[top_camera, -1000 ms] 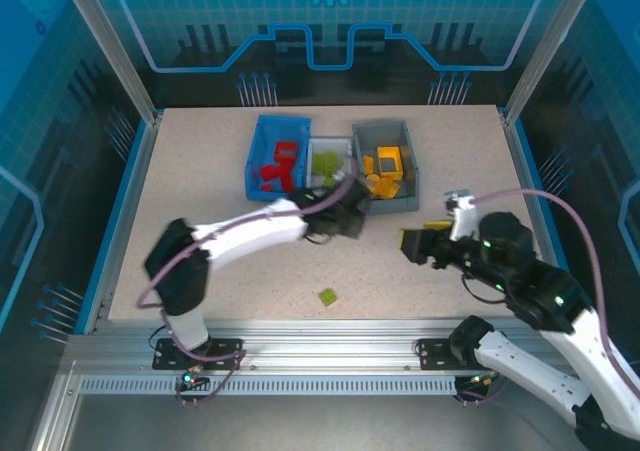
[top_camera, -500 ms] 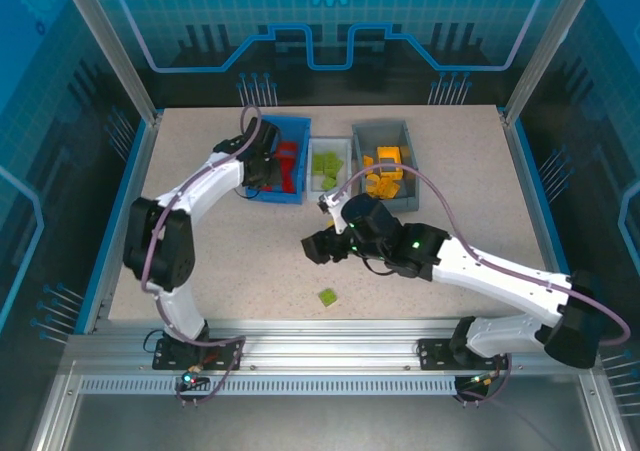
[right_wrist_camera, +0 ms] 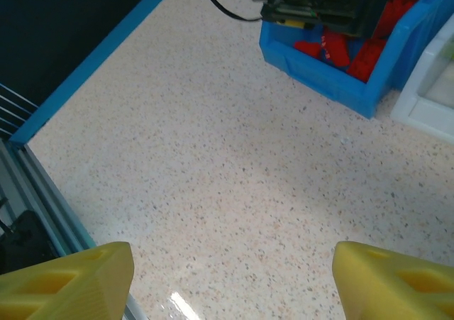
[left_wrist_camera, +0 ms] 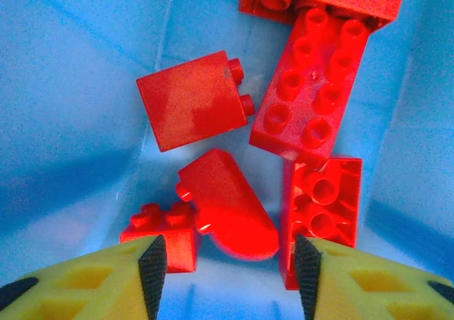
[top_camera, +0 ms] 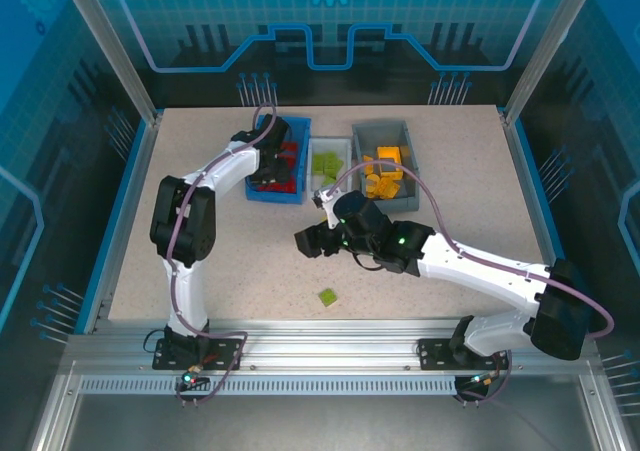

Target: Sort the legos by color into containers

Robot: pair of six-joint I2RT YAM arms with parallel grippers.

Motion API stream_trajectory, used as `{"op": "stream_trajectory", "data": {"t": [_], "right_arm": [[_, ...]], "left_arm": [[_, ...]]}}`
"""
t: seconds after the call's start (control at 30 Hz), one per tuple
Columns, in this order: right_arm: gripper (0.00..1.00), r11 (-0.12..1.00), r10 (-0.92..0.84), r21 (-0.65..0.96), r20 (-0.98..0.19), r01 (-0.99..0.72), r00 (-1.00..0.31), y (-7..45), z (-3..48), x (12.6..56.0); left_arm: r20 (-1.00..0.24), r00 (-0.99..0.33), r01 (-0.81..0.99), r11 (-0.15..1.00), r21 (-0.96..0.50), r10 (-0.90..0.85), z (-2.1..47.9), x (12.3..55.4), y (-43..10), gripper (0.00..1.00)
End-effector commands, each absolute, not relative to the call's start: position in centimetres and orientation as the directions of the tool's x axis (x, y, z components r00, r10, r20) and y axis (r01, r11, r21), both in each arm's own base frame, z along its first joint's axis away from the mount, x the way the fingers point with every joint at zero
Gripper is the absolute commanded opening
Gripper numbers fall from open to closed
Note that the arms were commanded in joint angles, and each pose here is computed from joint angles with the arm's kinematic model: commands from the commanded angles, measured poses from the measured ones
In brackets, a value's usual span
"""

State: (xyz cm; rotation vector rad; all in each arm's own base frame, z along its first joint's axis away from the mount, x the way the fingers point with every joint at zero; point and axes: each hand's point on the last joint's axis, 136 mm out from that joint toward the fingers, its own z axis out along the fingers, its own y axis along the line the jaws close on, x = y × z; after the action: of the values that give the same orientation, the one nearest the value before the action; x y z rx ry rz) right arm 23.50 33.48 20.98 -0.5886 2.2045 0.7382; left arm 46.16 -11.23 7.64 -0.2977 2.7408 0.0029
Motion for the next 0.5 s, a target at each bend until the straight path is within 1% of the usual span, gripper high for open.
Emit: {"op": "stream_trajectory", "data": {"t": [0.0, 0.17, 0.27, 0.4, 0.47], "right_arm": [[0.76, 0.737, -0.165, 0.347, -0.74, -0.58, -0.652, 33.0, 20.4, 23.5], [0.75, 0.777, -0.208, 0.297, -0.711, -0.556, -0.671, 31.7, 18.5, 23.4], [0.74, 0.811, -0.288, 0.222, -0.654, -0.541, -0.7, 30.8, 15.9, 22.8], [0.74, 0.821, -0.439, 0.104, -0.512, -0.561, -0.738, 30.5, 11.4, 20.5], [0.76, 0.814, -0.5, 0.047, -0.452, -0.579, -0.739, 30.7, 9.5, 19.3]], "left_arm": [[-0.373, -0.903, -0.219, 0.975, -0.029, -0.214, 8.9, 45.9, -10.8, 0.57], [-0.437, -0.87, -0.207, 0.974, -0.096, -0.228, 13.2, 45.2, -11.7, 0.57], [-0.478, -0.842, -0.193, 0.968, -0.161, -0.248, 16.9, 43.6, -12.5, 0.57], [-0.507, -0.821, -0.134, 0.952, -0.275, -0.262, 20.6, 38.9, -14.2, 0.58], [-0.497, -0.819, -0.107, 0.928, -0.358, -0.286, 21.9, 35.3, -15.0, 0.58]]}}
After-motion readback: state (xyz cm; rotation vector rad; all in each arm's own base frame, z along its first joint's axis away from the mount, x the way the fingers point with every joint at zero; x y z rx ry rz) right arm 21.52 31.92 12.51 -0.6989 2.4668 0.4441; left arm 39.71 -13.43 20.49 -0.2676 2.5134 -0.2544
